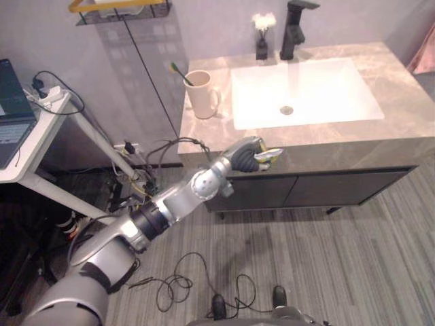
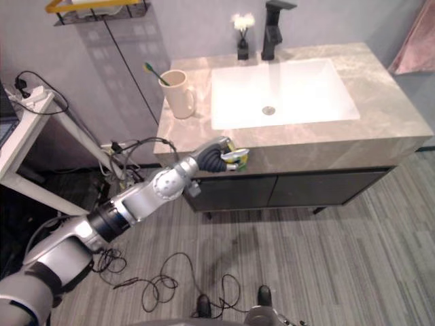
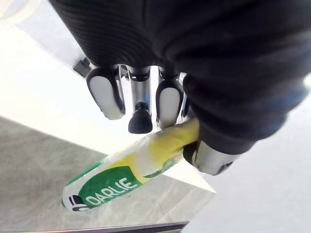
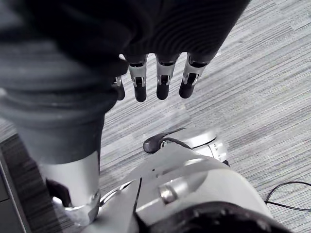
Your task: Organize washtable
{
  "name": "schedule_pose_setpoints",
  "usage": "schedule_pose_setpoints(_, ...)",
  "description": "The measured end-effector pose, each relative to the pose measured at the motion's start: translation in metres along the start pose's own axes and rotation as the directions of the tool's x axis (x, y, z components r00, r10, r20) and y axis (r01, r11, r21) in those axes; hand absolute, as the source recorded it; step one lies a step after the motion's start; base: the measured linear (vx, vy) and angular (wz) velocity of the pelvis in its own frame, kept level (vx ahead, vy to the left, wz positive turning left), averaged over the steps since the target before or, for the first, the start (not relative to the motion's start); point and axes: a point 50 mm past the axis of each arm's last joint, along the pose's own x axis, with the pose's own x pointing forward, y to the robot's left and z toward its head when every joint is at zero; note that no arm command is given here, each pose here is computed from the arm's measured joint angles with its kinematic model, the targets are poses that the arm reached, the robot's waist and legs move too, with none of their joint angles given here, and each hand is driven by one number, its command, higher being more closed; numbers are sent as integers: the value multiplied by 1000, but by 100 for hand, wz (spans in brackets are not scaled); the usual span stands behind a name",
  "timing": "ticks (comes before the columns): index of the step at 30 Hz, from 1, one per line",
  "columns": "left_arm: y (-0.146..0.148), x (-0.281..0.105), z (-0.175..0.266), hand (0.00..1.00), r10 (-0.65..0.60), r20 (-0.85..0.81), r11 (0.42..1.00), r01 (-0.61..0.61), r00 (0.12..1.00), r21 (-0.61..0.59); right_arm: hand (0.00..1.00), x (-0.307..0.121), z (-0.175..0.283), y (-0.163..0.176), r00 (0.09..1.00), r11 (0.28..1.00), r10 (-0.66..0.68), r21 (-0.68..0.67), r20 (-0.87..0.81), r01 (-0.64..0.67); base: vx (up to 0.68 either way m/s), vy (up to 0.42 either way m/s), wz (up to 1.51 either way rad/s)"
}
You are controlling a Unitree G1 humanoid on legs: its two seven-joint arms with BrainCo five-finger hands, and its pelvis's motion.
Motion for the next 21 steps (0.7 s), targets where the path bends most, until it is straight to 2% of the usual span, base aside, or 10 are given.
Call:
schedule_pose_setpoints(8,30,-2,19,100,148,80,988,-145,986,-45,0,0,-2,-3,1000,998,5,-55,-15,-6,-27,-7,-2)
schedule_pose_setpoints(15,55,-4,18,100,275,75,959,-267,958,-96,0,-1,-5,0,999,995,36,-96,-32,-39,-10,-5,3)
schedule_pose_setpoints(18,67,1,14,100,291,65,955,-285,955,-86,0,-1,-6,2,998,993,42,-110,-39,-46,-15,-4,4)
schedule_pose_setpoints(21,98,9,6,100,332,24,943,-331,943,-43,0,-1,-8,4,998,989,52,-133,-47,-58,-5,-2,-1)
